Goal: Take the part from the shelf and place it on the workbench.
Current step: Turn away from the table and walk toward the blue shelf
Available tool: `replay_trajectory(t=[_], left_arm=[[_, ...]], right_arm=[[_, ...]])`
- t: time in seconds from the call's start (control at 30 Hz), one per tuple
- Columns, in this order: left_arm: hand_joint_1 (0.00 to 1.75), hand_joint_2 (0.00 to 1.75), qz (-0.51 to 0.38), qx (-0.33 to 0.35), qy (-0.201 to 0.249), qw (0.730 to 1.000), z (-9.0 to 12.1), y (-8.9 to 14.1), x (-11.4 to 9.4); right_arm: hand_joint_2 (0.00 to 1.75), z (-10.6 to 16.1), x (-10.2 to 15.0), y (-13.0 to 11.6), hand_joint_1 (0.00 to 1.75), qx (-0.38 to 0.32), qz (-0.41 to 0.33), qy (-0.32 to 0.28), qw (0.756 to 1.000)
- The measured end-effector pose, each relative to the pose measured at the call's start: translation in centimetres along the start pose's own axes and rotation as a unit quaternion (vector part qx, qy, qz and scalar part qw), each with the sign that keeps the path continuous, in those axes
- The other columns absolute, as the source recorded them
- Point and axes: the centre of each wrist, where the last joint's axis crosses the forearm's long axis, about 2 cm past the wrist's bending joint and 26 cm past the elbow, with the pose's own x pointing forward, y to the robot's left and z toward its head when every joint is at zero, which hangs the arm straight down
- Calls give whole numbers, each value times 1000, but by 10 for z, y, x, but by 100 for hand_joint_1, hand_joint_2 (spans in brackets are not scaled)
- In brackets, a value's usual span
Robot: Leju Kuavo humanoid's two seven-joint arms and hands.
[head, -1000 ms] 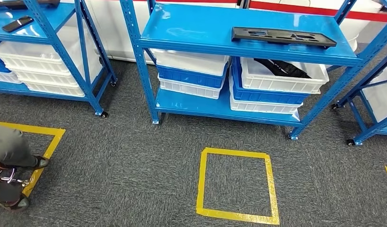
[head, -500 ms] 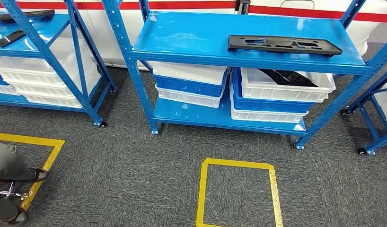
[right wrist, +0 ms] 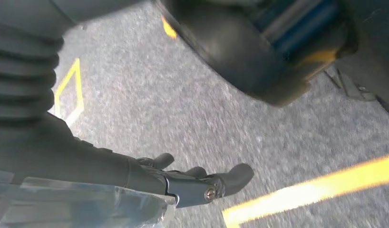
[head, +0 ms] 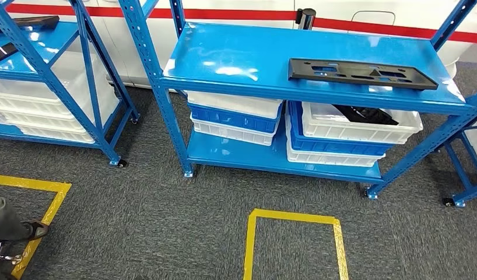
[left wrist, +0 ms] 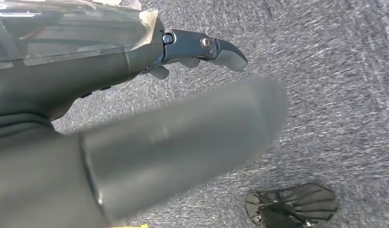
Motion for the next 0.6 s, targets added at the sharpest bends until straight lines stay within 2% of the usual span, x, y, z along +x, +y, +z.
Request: replay_trajectory(t=[0.6], left_arm=[[0, 175, 0, 5, -17, 1000, 0, 3, 4]], right_arm=[[175, 0, 9, -6, 0, -17, 14, -2, 1000]])
